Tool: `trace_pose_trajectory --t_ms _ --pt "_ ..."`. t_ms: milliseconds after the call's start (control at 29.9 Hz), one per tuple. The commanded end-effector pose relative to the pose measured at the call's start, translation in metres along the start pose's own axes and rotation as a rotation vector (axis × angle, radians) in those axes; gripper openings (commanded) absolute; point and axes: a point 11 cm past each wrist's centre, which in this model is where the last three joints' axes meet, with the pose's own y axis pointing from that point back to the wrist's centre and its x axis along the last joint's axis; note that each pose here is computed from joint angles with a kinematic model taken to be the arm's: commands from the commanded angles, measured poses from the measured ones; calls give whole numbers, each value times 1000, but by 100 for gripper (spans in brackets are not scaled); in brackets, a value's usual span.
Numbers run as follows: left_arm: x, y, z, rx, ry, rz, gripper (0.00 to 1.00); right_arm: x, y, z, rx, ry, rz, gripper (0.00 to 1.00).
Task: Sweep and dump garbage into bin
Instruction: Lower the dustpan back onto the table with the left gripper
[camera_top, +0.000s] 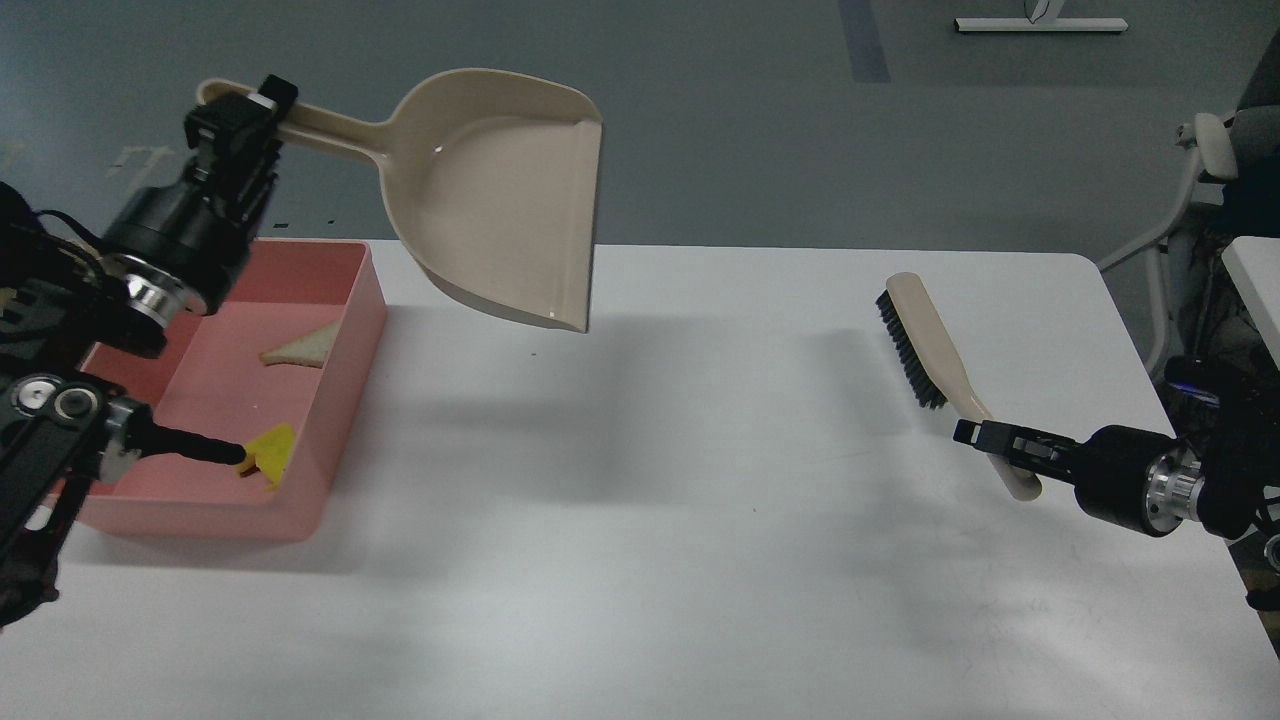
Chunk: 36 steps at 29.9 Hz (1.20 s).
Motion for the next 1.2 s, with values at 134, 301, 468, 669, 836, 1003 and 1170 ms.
trace_pose_trajectory --t_ms 134,301,468,669,836,1003,1170 --pt "-97 -11 -48 108 131 -47 0 -4 -3 -3 13 -4 -10 0" --pt "-128 -4 -76 157 94 -49 0 -8 -3 -1 13 -11 -17 0" --pt "-144 14 -97 159 -10 -91 0 -10 -4 -3 32 -16 -26 0" --pt "-143 25 -113 186 -40 -71 0 -14 -6 -5 46 -19 -36 0" --pt "-148 30 -117 201 -27 -72 0 -20 -12 -9 60 -26 -50 0" --pt "-148 32 -120 210 -21 -70 6 -22 -14 -10 63 -29 -53 0" --pt "-147 33 -123 221 -14 -65 81 -23 -14 -10 63 -30 -56 0"
